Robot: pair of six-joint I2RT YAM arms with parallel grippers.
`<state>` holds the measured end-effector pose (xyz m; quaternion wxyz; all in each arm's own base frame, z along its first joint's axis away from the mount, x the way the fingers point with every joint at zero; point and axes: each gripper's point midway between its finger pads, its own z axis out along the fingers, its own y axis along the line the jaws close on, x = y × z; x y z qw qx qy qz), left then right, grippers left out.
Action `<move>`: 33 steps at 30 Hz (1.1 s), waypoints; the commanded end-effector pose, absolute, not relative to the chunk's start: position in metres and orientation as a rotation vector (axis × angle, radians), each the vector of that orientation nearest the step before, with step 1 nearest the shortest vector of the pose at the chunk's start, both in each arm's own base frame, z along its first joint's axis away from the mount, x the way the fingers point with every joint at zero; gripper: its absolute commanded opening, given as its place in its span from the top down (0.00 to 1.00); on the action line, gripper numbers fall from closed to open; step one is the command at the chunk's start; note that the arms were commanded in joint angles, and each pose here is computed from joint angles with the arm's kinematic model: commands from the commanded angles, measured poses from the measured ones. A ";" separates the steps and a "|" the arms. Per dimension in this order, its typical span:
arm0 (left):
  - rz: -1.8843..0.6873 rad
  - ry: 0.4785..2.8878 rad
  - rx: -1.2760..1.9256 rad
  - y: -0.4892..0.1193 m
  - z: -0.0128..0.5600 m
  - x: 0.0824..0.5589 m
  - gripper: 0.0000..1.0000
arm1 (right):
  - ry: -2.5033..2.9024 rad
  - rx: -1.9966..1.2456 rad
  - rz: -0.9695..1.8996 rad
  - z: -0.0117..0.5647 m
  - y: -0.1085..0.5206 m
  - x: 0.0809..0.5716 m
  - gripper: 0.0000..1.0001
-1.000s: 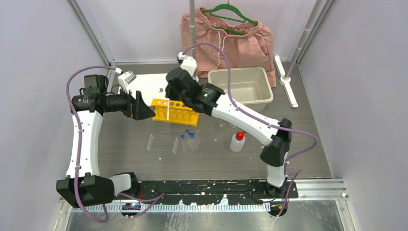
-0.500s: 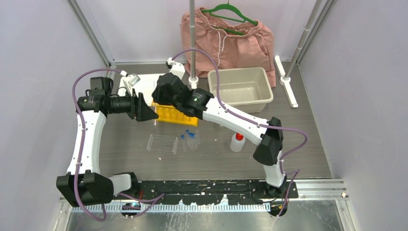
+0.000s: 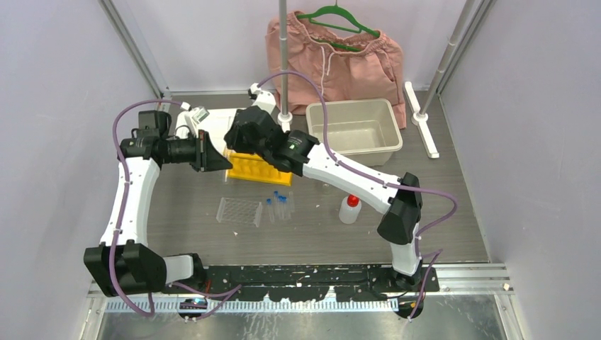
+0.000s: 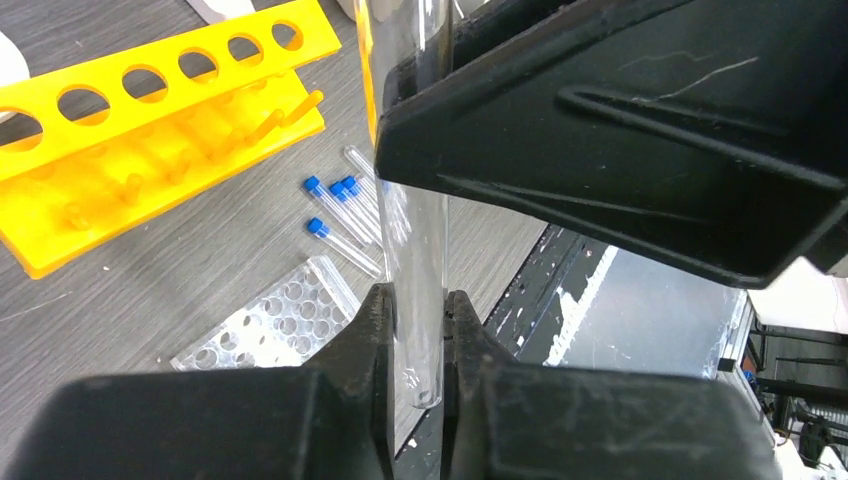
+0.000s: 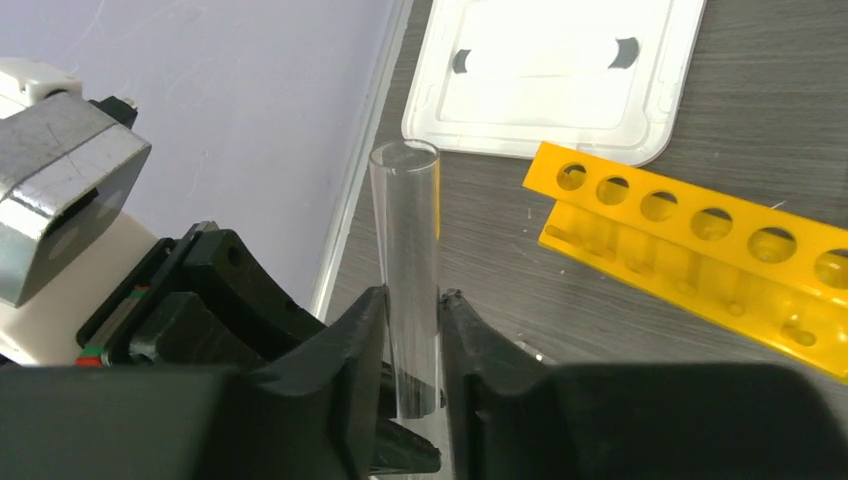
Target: Organize the chemistry lab equipment
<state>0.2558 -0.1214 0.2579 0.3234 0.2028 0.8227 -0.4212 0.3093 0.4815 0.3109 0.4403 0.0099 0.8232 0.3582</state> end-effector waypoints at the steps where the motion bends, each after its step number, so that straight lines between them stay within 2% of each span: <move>1: -1.091 2.069 0.625 -0.128 0.270 0.252 0.99 | 1.985 0.011 0.996 0.358 0.472 0.305 0.60; 3: -1.064 2.058 0.646 -0.126 0.270 0.250 1.00 | 2.050 -0.035 0.992 0.351 0.466 0.306 0.50; 7: -1.019 2.023 0.702 -0.125 0.270 0.245 1.00 | 2.164 -0.153 1.024 0.340 0.458 0.304 0.38; 11: -0.977 1.995 0.749 -0.125 0.268 0.242 1.00 | 2.208 -0.291 1.102 0.344 0.461 0.294 0.35; 18: -0.933 1.996 0.804 -0.124 0.260 0.236 1.00 | 2.263 -0.454 1.215 0.345 0.474 0.278 0.35; 26: -0.914 1.993 0.823 -0.123 0.259 0.234 1.00 | 2.280 -0.476 1.205 0.339 0.473 0.275 0.50; 33: -0.916 1.997 0.820 -0.123 0.258 0.234 1.00 | 2.269 -0.464 1.169 0.338 0.470 0.281 0.75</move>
